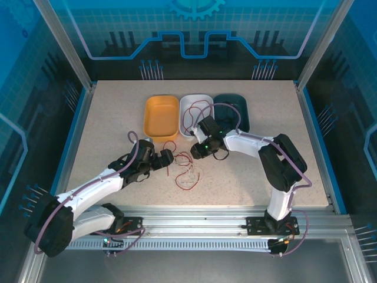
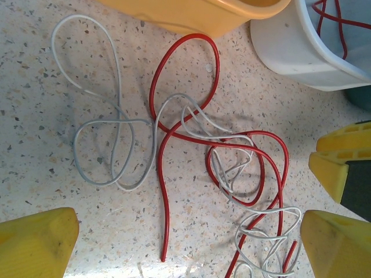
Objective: Untangle the cables
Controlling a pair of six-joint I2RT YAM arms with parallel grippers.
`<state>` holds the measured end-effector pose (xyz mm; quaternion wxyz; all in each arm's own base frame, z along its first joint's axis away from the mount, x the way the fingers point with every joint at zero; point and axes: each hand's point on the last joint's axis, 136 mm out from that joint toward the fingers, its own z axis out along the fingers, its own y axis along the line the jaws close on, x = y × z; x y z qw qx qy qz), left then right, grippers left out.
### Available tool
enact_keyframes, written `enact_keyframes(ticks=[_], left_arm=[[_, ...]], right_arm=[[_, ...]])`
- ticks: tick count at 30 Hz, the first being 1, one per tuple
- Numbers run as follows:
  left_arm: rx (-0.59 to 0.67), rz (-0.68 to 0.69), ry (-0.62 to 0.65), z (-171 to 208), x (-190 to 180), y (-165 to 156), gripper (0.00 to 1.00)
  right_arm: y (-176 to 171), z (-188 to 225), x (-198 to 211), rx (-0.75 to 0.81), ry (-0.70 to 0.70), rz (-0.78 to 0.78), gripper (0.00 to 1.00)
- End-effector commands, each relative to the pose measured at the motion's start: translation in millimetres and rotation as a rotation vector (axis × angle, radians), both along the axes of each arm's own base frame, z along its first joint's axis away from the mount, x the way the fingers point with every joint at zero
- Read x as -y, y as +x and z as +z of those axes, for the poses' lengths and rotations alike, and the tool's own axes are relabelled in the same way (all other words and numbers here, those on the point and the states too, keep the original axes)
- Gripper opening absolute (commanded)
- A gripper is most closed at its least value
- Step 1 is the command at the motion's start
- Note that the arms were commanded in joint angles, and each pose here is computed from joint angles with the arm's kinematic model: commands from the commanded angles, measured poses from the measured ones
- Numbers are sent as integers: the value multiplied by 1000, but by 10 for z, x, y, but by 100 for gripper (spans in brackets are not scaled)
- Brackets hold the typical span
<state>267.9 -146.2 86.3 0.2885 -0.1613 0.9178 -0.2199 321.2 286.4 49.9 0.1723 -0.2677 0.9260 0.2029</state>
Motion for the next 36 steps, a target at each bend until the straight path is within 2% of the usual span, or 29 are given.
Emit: enact_keyframes(ticks=[1, 3, 12, 15, 19, 27, 36], left_arm=[[7, 13, -25, 67, 24, 54, 99], [6, 16, -25, 58, 20, 51, 99], [-2, 11, -26, 47, 38, 55, 99], [-4, 13, -28, 50, 34, 49, 99], [-5, 11, -23, 42, 22, 32, 99], [-8, 15, -28, 31, 27, 36, 99], [-6, 13, -28, 32, 30, 38, 99]], right_arm=[[38, 113, -182, 45, 108, 109, 33], [13, 143, -237, 52, 144, 137, 34], [20, -4, -241, 31, 136, 195, 32], [68, -65, -109, 38, 61, 196, 29], [87, -83, -31, 16, 94, 200, 30], [-17, -9, -239, 4, 163, 272, 31], [-79, -174, -307, -25, 131, 299, 32]])
